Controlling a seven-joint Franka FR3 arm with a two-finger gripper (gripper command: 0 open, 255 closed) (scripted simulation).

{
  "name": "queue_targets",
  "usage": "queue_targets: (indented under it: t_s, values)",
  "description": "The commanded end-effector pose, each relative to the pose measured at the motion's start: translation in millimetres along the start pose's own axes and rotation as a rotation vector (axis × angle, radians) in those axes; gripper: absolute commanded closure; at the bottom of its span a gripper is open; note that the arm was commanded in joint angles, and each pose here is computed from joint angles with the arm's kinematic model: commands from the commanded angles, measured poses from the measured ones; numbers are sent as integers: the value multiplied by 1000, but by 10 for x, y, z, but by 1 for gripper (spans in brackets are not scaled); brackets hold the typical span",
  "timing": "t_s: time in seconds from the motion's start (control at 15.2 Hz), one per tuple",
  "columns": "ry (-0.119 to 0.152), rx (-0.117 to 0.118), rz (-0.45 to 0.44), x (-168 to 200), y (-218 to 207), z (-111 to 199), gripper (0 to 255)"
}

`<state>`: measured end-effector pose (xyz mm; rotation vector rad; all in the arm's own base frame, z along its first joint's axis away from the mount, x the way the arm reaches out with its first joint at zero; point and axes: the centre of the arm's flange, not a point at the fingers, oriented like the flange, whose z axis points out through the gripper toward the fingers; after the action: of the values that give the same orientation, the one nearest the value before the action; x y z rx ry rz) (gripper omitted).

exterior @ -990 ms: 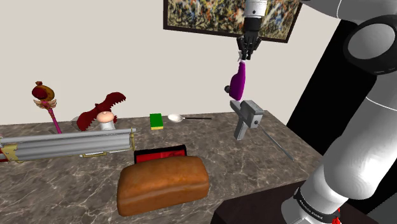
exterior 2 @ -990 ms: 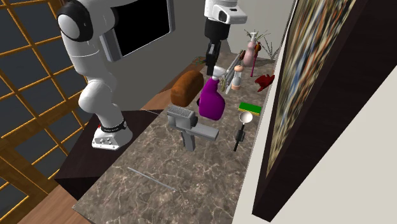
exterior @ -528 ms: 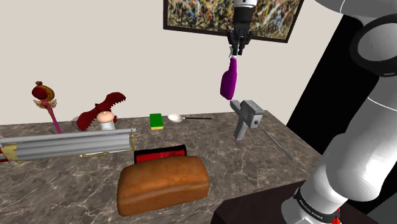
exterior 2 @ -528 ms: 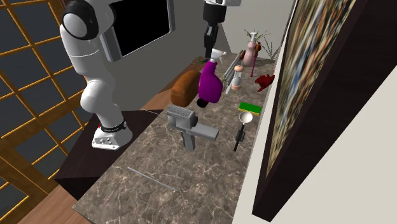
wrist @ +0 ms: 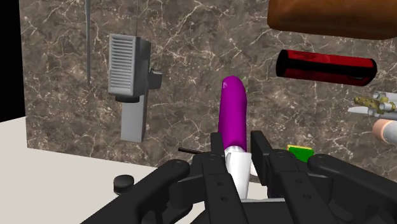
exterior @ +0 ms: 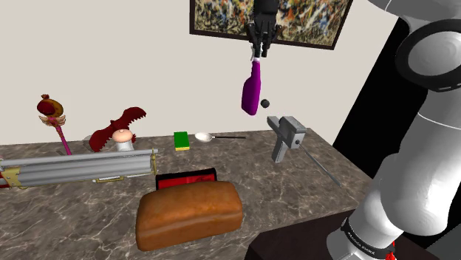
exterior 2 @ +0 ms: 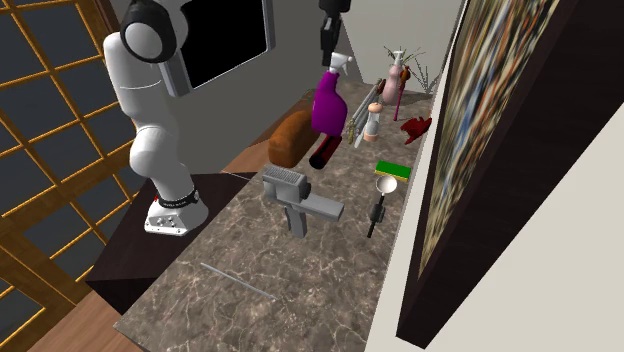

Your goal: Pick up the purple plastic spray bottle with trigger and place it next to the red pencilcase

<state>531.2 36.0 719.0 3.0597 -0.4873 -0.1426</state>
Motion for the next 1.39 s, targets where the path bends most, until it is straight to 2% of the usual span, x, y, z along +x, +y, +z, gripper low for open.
queue_targets:
  t_s: [0.0,0.33,1.32]
  values:
    - [0,0,1,-89,-263,-100,255]
    - [0,0,1,-290,-932,-324,255]
    - [0,0,1,-223,-975,464,255]
